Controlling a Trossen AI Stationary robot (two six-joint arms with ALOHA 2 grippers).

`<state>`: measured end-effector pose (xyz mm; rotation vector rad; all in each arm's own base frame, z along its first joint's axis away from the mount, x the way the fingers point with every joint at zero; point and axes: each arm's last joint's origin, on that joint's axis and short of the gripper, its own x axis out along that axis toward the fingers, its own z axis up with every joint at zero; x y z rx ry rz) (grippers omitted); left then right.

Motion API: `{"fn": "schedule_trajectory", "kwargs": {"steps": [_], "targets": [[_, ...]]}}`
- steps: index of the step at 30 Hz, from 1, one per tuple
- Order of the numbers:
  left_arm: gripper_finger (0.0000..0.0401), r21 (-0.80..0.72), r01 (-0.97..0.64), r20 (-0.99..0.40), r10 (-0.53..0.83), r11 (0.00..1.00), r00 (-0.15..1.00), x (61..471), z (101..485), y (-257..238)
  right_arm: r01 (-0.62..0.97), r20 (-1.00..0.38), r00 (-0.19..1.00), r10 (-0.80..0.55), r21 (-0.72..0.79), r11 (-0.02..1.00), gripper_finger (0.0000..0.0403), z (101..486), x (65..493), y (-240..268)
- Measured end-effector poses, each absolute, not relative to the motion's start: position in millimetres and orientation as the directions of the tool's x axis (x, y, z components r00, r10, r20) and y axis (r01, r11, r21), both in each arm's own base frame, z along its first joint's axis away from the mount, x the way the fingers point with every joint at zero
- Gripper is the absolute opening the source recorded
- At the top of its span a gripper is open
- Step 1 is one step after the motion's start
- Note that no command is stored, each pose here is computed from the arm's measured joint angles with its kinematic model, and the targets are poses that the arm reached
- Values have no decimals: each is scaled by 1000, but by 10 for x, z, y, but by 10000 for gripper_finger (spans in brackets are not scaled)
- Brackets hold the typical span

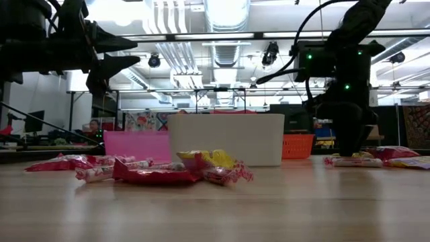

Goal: Sort candy
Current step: Put the yellow candy into the orange bin

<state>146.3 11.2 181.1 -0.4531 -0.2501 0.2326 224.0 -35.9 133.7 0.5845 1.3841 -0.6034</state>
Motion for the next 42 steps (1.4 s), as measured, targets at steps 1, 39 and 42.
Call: {"fn": "schedule_trajectory", "kwargs": {"steps": [1,39,42], "targets": [[151,-457,-165,185,275,874,943,1463,1811,112,696,-995,87,-49,25,718,158,1333,2241,-360],[151,-473,-160,185,275,866,944,1464,1809,112,701,-988,142,-54,62,711,148,1377,2255,-364],[151,-473,-160,185,275,866,944,1464,1810,111,690,-987,157,-24,92,718,148,1381,2264,-358]]}}
